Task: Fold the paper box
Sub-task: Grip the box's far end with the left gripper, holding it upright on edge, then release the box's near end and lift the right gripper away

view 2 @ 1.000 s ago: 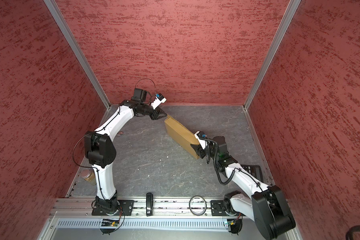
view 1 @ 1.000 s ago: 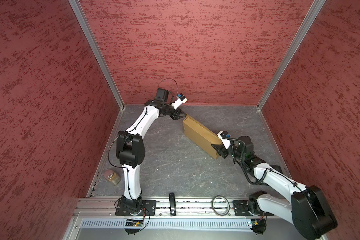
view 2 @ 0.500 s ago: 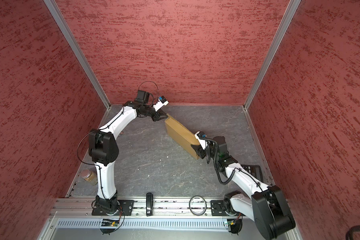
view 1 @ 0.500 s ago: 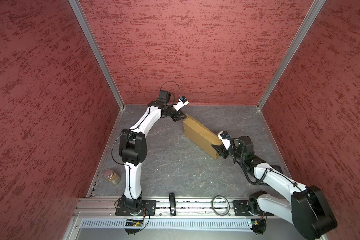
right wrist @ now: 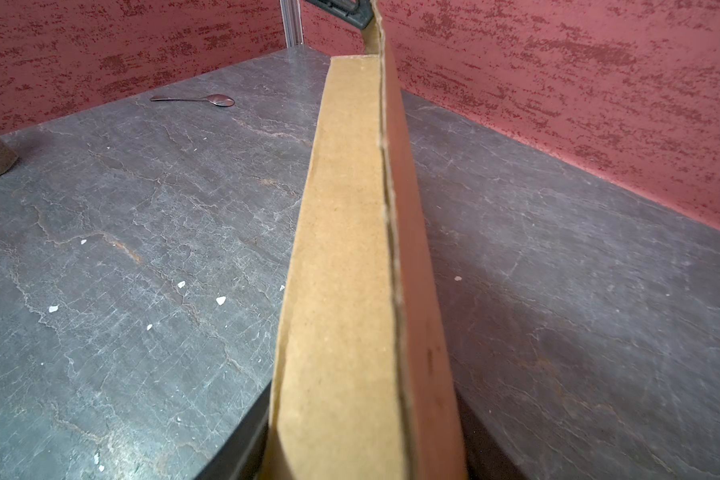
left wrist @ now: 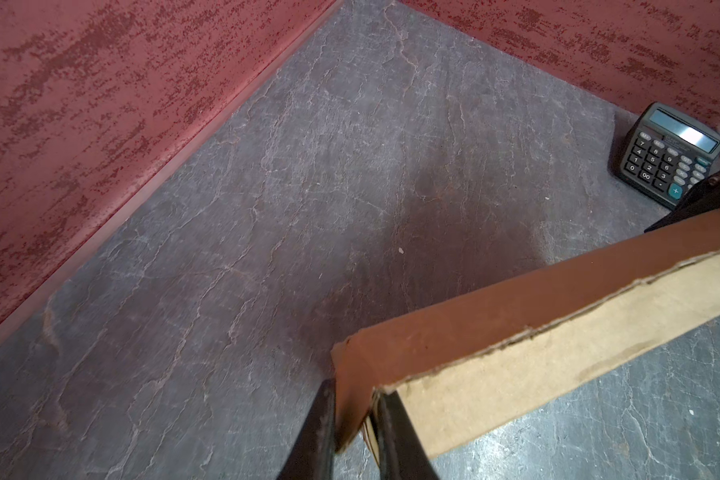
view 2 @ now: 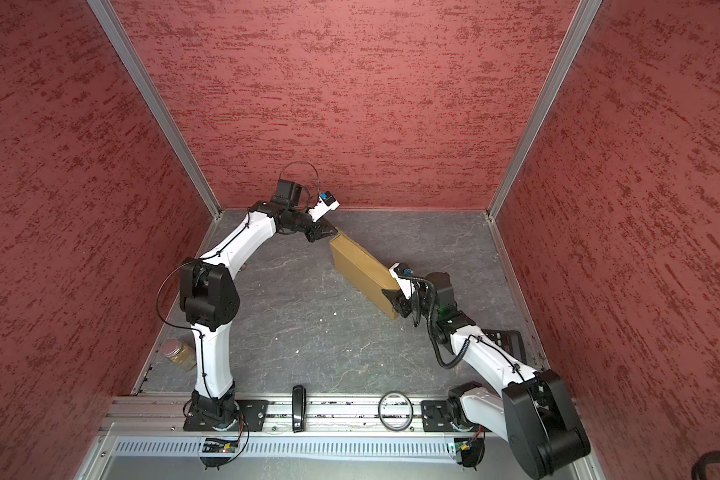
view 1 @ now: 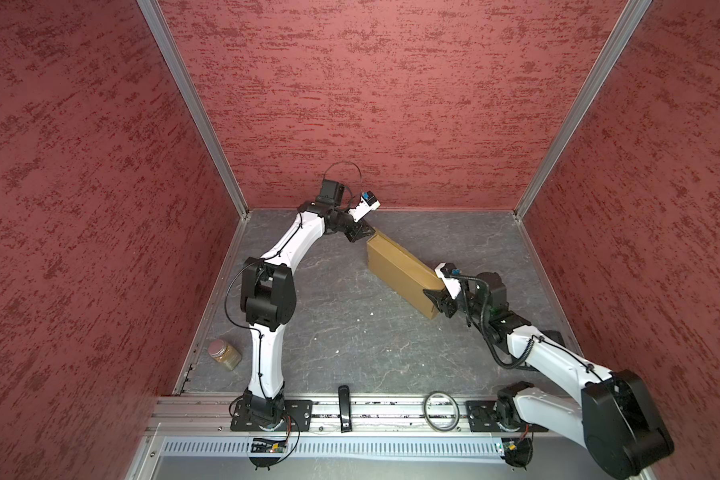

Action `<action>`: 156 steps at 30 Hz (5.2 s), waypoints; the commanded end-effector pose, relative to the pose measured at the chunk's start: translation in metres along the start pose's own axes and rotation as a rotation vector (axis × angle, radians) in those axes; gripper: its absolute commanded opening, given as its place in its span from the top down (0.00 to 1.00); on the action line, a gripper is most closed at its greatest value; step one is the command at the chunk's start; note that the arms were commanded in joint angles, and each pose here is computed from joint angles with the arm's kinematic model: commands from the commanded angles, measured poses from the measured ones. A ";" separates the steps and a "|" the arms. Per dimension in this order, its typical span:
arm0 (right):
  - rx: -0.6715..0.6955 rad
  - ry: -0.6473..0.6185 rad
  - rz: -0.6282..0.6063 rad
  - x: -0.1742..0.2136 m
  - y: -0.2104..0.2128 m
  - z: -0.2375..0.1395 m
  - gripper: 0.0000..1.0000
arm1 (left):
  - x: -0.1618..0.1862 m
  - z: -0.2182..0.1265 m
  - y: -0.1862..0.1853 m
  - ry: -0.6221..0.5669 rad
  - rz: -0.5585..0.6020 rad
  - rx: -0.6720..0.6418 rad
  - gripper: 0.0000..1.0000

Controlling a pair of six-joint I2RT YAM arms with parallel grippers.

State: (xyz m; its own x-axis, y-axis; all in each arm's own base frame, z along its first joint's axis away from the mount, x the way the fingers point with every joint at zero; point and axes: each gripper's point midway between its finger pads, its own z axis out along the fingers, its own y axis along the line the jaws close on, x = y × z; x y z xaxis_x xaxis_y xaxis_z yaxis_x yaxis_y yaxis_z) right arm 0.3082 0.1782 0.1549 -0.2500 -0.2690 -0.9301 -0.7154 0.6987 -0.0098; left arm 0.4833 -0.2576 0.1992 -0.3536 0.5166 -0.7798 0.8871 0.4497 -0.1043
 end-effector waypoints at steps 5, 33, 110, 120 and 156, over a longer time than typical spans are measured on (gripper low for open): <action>0.007 0.007 -0.005 -0.005 -0.004 -0.001 0.48 | 0.008 0.012 0.002 0.030 -0.021 0.016 0.80; 0.023 0.037 0.002 -0.001 -0.007 0.000 0.46 | -0.011 -0.003 -0.002 -0.009 -0.058 0.008 0.91; 0.040 0.058 0.012 0.003 -0.009 -0.003 0.34 | 0.009 0.006 0.008 -0.010 -0.232 -0.138 0.98; 0.057 0.011 0.026 -0.010 -0.005 -0.018 0.33 | 0.006 0.009 0.000 0.003 -0.221 -0.155 0.99; 0.458 0.196 0.622 -0.041 -0.043 -0.098 0.61 | 0.018 0.020 -0.004 0.032 -0.226 -0.161 1.00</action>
State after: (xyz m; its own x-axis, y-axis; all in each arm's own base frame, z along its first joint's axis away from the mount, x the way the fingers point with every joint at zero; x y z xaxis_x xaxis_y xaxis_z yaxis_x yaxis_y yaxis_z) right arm 0.2953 0.1086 0.2391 -0.5948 0.1174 -0.7953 -0.1986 0.9372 0.2868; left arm 0.4907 -0.2654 0.1817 -0.5140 0.3959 -0.7610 0.7363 0.6587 -0.1547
